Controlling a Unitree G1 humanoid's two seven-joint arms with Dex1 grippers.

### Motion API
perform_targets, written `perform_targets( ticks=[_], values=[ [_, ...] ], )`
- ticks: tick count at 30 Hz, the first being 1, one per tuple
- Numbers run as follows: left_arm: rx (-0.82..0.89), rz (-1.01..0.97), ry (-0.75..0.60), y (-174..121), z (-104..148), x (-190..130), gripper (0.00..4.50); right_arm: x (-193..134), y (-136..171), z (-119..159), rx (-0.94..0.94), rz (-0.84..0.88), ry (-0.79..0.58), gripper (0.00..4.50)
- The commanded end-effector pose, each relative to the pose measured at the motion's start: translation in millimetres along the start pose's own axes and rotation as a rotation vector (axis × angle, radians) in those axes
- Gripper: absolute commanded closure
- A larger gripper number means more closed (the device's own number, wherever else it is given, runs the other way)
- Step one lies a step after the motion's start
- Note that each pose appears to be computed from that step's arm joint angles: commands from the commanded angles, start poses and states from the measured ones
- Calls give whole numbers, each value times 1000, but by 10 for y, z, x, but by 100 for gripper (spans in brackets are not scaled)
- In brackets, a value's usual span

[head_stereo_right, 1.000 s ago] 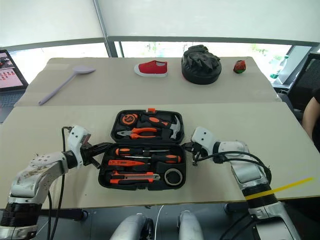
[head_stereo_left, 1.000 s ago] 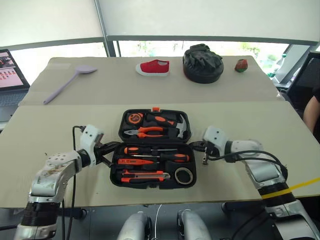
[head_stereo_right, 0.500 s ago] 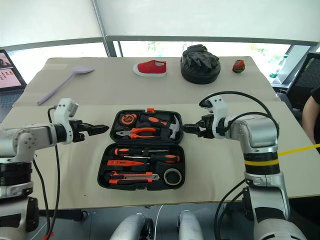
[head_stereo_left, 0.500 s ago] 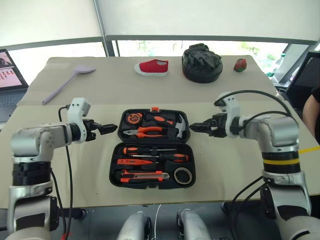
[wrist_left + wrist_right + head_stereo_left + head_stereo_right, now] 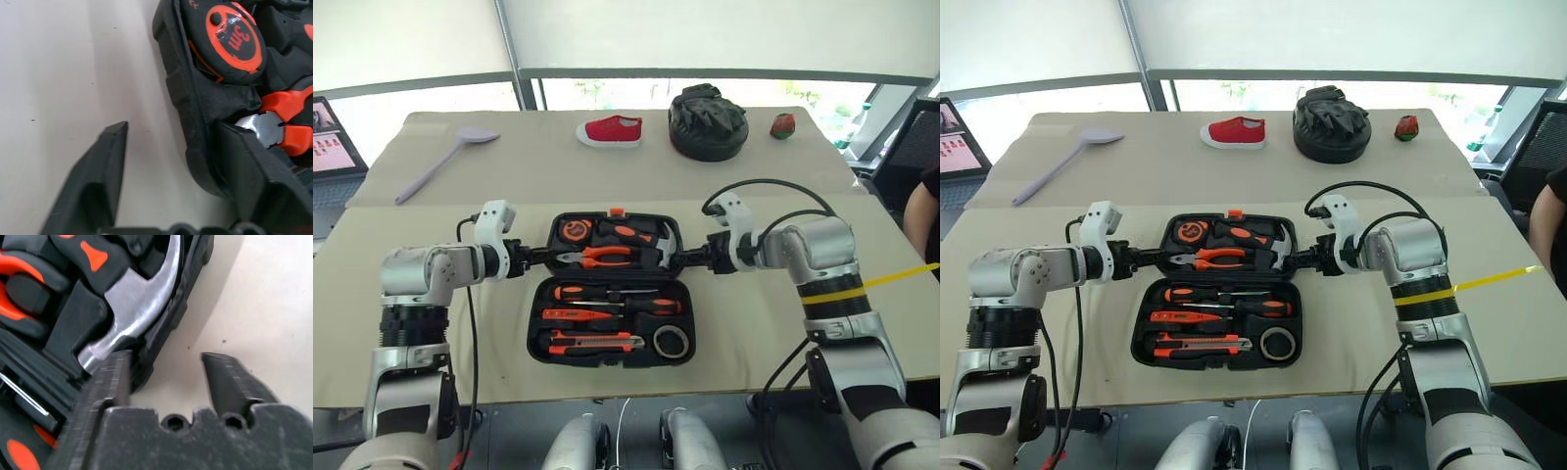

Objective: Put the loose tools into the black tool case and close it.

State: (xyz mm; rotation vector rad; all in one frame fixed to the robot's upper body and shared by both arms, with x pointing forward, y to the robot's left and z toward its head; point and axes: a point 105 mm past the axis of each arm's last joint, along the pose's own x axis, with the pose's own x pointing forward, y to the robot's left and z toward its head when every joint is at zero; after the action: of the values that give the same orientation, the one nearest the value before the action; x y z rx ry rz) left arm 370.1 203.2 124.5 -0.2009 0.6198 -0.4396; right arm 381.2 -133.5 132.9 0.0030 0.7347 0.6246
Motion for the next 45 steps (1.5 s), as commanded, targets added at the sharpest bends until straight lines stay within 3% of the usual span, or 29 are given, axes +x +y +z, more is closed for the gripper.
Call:
perform_targets(
  ticks=[1,3,4,5,9,12,16,18,20,24,28,32,35,38,41,43,45],
  values=[
    [-28,10,-29,8,60,26,306,14,-152,-52,36,-58,16,342],
    [-47,-4,-26,-15,39,54,386,33,-184,-89,68,-60,26,418],
    [-57,-10,-26,-24,30,63,402,39,-190,-91,75,-58,23,433],
    [-62,-17,-39,-33,38,69,447,44,-174,-53,81,-45,-4,450],
    [-66,-83,-287,-101,345,0,447,-65,68,431,37,105,-329,450],
    [-20,-141,-419,-173,499,-148,447,-288,246,677,-168,146,-543,450],
    [82,-85,-643,-110,634,-411,447,-485,375,671,-547,77,-710,450],
    [295,-40,-776,-144,651,-597,447,-510,432,526,-782,54,-735,450],
    [512,-13,-833,-212,546,-704,447,-491,454,313,-1014,35,-723,450],
    [882,15,-695,-209,-44,-635,447,-459,420,-49,-1343,-17,-733,450],
    [915,60,-680,-121,-367,-662,447,-414,323,-398,-1512,-18,-706,450],
    [1049,-2,-620,-181,-686,-690,324,-344,109,-833,-1522,13,-590,321],
    [1091,23,-583,-56,-771,-767,218,-430,-7,-836,-1538,-74,-613,213],
    [999,50,-451,216,-911,-868,114,-543,-163,-904,-1525,-128,-586,113],
    [882,81,-413,381,-942,-960,112,-601,-265,-950,-1494,-150,-553,22],
    [832,65,-372,466,-942,-984,112,-633,-327,-1071,-1340,-101,-476,22],
    [819,52,-367,480,-886,-959,112,-668,-277,-1147,-1189,-25,-453,84]
  ],
)
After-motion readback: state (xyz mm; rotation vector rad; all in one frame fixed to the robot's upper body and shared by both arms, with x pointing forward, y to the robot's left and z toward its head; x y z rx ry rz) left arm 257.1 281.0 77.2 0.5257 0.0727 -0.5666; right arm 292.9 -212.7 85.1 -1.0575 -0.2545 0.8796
